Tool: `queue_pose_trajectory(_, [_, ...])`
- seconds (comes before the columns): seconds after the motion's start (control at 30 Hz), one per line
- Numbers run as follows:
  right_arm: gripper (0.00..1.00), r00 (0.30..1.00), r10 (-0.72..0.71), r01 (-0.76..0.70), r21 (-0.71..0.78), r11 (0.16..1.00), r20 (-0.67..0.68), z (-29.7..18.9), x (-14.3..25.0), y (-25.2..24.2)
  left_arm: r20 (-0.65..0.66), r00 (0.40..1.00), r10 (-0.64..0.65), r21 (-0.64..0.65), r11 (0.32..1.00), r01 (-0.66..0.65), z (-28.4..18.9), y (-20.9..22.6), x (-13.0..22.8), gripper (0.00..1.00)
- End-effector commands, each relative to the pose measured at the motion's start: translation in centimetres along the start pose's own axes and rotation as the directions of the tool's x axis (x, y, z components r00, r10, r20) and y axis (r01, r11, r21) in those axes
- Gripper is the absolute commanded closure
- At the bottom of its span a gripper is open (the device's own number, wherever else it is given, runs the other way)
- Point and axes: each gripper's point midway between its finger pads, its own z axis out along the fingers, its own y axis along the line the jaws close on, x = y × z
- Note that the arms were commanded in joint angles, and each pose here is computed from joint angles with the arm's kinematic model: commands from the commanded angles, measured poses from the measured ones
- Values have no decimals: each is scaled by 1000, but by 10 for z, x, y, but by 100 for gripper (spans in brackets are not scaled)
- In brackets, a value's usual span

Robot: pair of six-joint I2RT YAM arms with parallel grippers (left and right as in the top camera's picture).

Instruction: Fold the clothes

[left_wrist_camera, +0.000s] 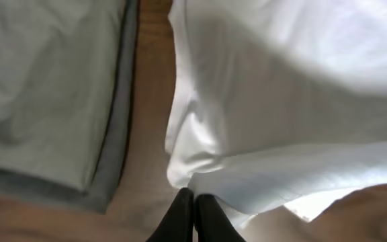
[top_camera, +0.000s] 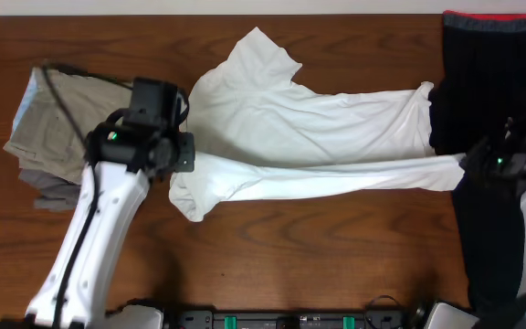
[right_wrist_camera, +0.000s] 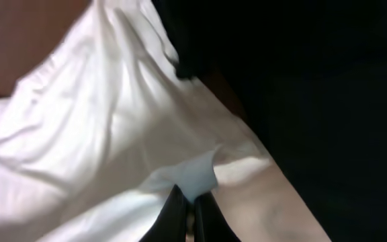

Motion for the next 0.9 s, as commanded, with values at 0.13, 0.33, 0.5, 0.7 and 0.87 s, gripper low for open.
queue_pose_trajectory(0.13, [99,999,-36,36,-106,994,7,29,-18,20,72,997,32,-59,998,-28,22,6,-35,94])
queue_pose_trajectory(0.33, [99,999,-33,33,-105,994,-2,49,-23,16,178,982,63,-70,996,-51,20,5,-62,94])
queue_pose_trajectory(0.5, [98,999,-26,23,-100,995,-33,63,-19,12,191,976,106,-81,993,-92,23,5,-68,94])
queue_pose_trajectory(0.7, [79,998,-39,33,-103,994,-52,77,-16,14,152,982,110,-116,989,-93,41,11,-67,93])
queue_pose_trajectory(0.87, [60,999,-47,44,-112,993,-22,76,-23,17,169,981,97,-115,990,-78,47,11,-74,59])
